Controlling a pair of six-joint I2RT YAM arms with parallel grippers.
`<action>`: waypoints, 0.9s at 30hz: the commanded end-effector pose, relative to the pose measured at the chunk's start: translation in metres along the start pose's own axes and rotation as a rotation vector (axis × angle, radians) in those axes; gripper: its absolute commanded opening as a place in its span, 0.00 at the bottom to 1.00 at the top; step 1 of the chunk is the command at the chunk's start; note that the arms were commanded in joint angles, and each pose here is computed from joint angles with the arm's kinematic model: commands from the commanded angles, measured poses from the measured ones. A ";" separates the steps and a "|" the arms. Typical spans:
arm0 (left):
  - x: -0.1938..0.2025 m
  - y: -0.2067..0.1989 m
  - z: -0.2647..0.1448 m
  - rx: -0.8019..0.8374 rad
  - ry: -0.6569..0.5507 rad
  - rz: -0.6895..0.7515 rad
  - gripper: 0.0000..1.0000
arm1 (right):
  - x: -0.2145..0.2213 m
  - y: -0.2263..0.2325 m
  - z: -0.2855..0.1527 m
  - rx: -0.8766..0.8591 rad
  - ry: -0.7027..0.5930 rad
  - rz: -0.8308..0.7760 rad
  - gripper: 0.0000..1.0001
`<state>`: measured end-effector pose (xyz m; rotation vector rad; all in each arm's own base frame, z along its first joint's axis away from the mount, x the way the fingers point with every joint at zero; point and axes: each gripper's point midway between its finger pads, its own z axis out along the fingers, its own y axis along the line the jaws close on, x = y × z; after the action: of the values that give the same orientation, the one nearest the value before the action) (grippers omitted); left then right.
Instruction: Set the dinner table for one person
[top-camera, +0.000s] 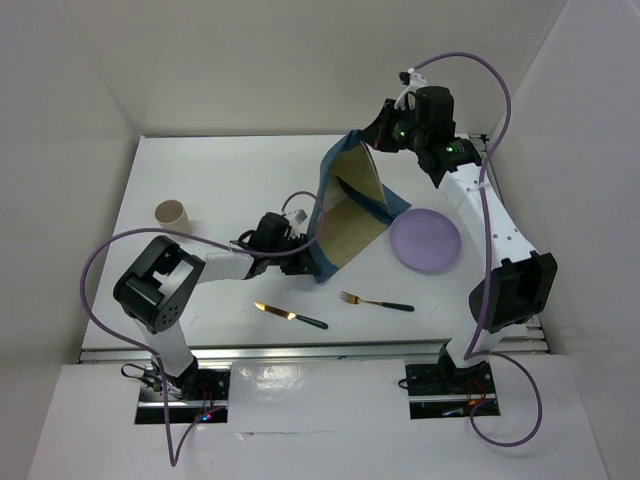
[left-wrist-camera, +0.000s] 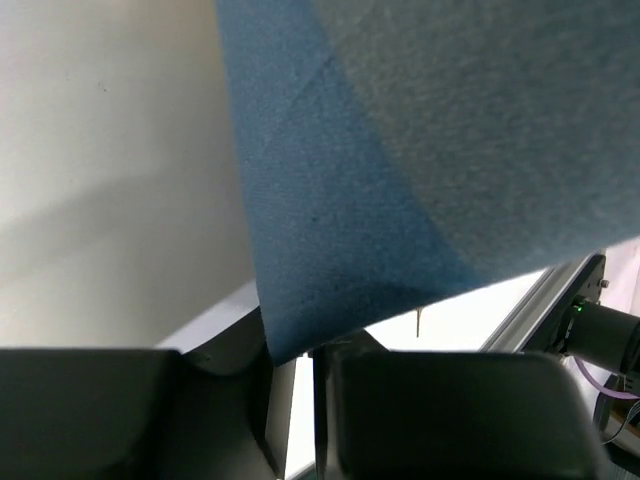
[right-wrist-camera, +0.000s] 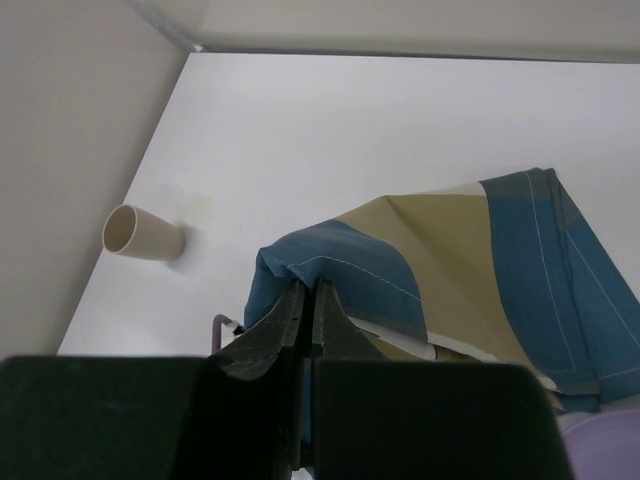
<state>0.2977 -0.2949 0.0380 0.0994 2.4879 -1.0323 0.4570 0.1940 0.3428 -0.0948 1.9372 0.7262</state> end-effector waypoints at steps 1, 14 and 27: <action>-0.007 -0.011 -0.004 0.031 -0.017 0.042 0.21 | -0.030 0.014 -0.025 -0.040 -0.089 -0.019 0.00; -0.069 0.010 -0.082 -0.168 -0.197 0.028 0.00 | -0.040 0.008 -0.030 -0.034 -0.097 -0.006 0.00; -0.205 -0.017 -0.290 -0.363 -0.542 0.137 0.00 | -0.060 0.021 -0.083 -0.029 -0.169 -0.061 0.00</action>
<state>0.3943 -0.1043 0.3087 -0.1445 2.0338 -0.5189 0.4431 0.1612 0.3765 -0.0642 1.8771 0.7083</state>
